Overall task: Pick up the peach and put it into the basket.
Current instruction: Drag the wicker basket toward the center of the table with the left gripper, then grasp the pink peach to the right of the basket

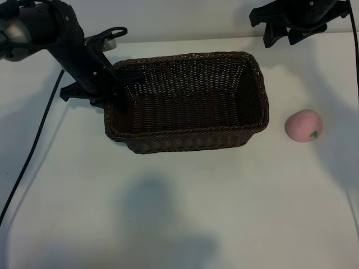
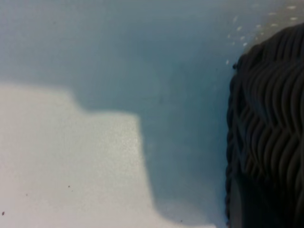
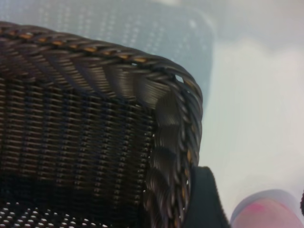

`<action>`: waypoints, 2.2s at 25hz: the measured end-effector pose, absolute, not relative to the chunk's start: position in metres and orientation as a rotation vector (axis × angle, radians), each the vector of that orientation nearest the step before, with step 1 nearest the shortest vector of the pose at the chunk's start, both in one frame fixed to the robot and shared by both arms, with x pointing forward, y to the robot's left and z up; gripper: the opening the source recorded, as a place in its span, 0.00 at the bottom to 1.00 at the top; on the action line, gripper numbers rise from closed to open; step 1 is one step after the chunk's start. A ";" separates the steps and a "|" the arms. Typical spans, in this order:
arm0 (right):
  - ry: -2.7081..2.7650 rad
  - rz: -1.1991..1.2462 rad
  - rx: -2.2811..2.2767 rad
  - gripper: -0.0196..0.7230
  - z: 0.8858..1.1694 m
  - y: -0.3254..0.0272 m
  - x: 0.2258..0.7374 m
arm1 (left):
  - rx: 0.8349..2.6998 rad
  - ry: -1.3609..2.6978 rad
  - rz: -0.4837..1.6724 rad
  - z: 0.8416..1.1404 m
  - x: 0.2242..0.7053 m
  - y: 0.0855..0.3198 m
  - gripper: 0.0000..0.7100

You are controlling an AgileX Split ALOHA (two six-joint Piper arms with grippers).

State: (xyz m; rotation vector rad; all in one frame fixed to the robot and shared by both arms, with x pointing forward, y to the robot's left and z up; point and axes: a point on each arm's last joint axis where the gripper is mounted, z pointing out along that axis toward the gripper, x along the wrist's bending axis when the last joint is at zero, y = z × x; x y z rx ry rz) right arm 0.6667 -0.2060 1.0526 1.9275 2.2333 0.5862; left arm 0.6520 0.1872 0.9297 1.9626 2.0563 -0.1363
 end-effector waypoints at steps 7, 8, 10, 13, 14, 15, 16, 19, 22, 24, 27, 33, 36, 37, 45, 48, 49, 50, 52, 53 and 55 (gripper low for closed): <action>2.233 0.586 1.929 0.68 1.053 -0.206 0.667 | 2.010 2.059 -0.156 0.934 0.651 0.188 0.78; 2.233 0.586 1.929 0.68 1.053 -0.206 0.667 | 2.015 2.065 -0.154 0.937 0.652 0.188 0.88; 2.233 0.586 1.929 0.68 1.053 -0.206 0.667 | 2.020 2.079 -0.139 0.946 0.655 0.189 0.97; 2.233 0.586 1.929 0.68 1.053 -0.206 0.667 | 2.044 2.090 -0.105 0.965 0.661 0.191 0.98; 2.233 0.586 1.929 0.68 1.053 -0.206 0.667 | 2.051 2.089 -0.095 0.972 0.663 0.191 0.97; 2.233 0.586 1.929 0.68 1.053 -0.206 0.667 | 2.056 2.083 -0.090 0.980 0.665 0.191 0.96; 2.233 0.586 1.929 0.68 1.053 -0.206 0.667 | 2.056 2.077 -0.087 0.987 0.667 0.190 0.95; 2.233 0.586 1.929 0.68 1.053 -0.206 0.667 | 2.017 2.035 -0.037 1.007 0.675 0.187 0.92; 2.233 0.586 1.929 0.68 1.053 -0.206 0.667 | 1.993 1.987 0.007 1.025 0.679 0.178 0.91; 2.233 0.586 1.929 0.68 1.053 -0.206 0.667 | 2.001 1.954 0.017 1.030 0.678 0.168 0.90; 2.233 0.586 1.929 0.68 1.053 -0.206 0.667 | 2.022 1.926 0.008 1.032 0.674 0.153 0.90; 2.234 0.584 1.930 0.68 1.052 -0.206 0.667 | 2.023 1.912 0.003 1.034 0.672 0.145 0.89; 2.235 0.583 1.930 0.68 1.052 -0.206 0.666 | 2.018 1.916 0.001 1.034 0.672 0.146 0.89; 2.235 0.583 1.930 0.68 1.052 -0.206 0.666 | 2.016 1.916 -0.002 1.034 0.672 0.146 0.88; 2.231 0.581 1.939 0.68 1.052 -0.206 0.666 | 2.003 1.912 -0.008 1.037 0.672 0.145 0.87; 2.234 0.577 1.941 0.68 1.052 -0.206 0.666 | 1.979 1.881 0.021 1.049 0.676 0.144 0.86; 2.237 0.574 1.943 0.68 1.052 -0.206 0.666 | 1.971 1.871 0.031 1.053 0.677 0.143 0.86; 2.239 0.570 1.945 0.68 1.052 -0.206 0.665 | 1.962 1.860 0.041 1.058 0.678 0.143 0.86; 2.245 0.562 1.948 0.68 1.052 -0.206 0.665 | 1.954 1.848 0.057 1.063 0.679 0.143 0.85; 2.248 0.557 1.951 0.68 1.052 -0.206 0.664 | 1.952 1.846 0.058 1.064 0.679 0.143 0.85; 2.253 0.550 1.954 0.68 1.051 -0.206 0.664 | 1.953 1.845 0.064 1.064 0.679 0.143 0.85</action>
